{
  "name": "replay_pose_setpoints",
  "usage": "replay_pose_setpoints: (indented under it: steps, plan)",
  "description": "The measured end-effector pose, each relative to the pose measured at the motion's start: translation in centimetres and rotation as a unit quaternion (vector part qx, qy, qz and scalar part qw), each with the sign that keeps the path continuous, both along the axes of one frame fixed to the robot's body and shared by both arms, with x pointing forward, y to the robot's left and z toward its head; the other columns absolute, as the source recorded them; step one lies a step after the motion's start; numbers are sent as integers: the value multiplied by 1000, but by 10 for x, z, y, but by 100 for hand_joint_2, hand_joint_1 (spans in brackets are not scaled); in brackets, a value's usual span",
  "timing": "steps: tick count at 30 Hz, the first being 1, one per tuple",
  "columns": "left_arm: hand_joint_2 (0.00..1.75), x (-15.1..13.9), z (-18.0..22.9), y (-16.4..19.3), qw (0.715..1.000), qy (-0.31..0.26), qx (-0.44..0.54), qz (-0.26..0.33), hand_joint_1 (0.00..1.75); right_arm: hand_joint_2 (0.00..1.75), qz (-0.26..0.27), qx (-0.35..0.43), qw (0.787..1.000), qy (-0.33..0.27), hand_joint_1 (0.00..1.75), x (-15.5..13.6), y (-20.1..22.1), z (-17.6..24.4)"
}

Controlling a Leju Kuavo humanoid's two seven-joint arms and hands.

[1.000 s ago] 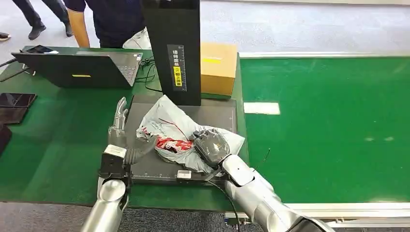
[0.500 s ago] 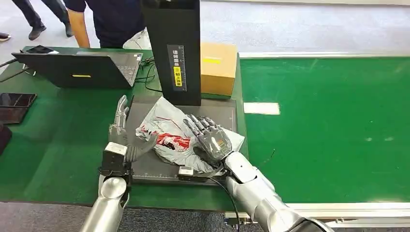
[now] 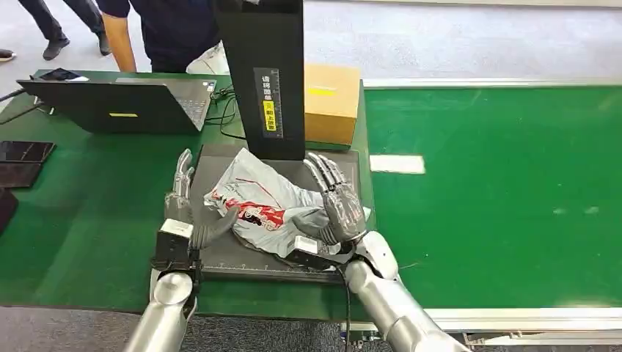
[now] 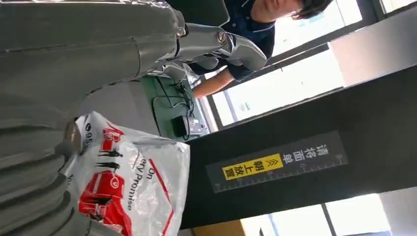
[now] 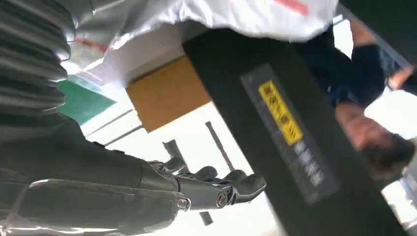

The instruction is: Moved the parcel from conveyor to table for the left to box.

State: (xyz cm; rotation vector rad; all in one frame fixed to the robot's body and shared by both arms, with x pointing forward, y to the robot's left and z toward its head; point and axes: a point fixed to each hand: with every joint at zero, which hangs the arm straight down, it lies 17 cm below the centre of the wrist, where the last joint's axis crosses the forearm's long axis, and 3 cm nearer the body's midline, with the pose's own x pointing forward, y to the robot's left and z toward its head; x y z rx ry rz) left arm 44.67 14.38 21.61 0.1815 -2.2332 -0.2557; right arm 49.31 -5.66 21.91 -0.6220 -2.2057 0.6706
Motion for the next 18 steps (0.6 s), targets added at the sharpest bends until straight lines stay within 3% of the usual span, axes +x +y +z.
replay_pose_setpoints:
  steps: [18]
  plan:
    - [175, -9, 11, -4, 995, -19, 100, 21, 0, 175, -10, 139, 990, -2, 0, -43, -59, 12]
